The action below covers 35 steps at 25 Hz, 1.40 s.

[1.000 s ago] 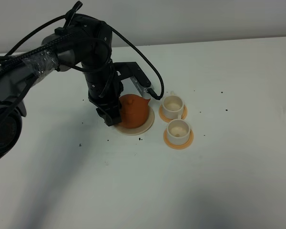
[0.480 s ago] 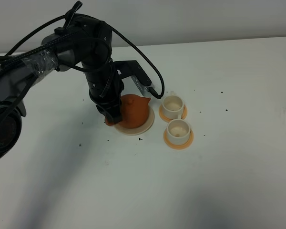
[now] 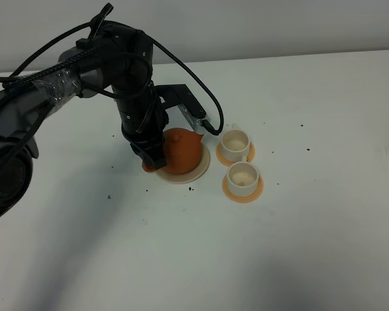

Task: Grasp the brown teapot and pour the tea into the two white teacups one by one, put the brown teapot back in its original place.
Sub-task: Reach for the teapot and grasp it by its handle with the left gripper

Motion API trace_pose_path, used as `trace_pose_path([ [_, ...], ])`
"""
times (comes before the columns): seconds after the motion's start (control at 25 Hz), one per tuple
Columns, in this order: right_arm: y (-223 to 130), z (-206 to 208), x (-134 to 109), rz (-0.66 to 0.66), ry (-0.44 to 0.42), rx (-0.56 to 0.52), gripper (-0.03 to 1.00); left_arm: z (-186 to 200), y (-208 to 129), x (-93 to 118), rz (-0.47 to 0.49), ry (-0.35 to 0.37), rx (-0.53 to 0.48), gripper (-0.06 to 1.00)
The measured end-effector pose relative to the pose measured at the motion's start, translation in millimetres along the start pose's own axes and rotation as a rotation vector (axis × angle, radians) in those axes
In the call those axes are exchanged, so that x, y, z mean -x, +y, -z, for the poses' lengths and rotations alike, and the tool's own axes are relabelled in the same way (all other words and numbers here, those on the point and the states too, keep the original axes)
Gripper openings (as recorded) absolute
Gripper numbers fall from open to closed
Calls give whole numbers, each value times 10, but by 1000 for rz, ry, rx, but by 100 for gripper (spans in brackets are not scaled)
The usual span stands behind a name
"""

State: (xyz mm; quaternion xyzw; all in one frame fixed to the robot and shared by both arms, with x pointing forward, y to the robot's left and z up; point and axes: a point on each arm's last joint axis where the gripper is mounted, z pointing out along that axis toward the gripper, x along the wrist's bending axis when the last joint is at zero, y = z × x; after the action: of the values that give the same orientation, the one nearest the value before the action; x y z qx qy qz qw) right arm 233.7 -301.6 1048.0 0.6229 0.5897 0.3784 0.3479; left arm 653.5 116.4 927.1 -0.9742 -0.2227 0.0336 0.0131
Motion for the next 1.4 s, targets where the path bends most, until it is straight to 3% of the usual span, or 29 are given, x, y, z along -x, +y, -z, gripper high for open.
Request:
trace_pose_path([
  [1.04, 0, 0, 0, 0, 0, 0, 24, 98, -70, -39, -42, -11, 20, 12],
  [1.4, 0, 0, 0, 0, 0, 0, 24, 207, -70, -47, -58, 24, 57, 12],
])
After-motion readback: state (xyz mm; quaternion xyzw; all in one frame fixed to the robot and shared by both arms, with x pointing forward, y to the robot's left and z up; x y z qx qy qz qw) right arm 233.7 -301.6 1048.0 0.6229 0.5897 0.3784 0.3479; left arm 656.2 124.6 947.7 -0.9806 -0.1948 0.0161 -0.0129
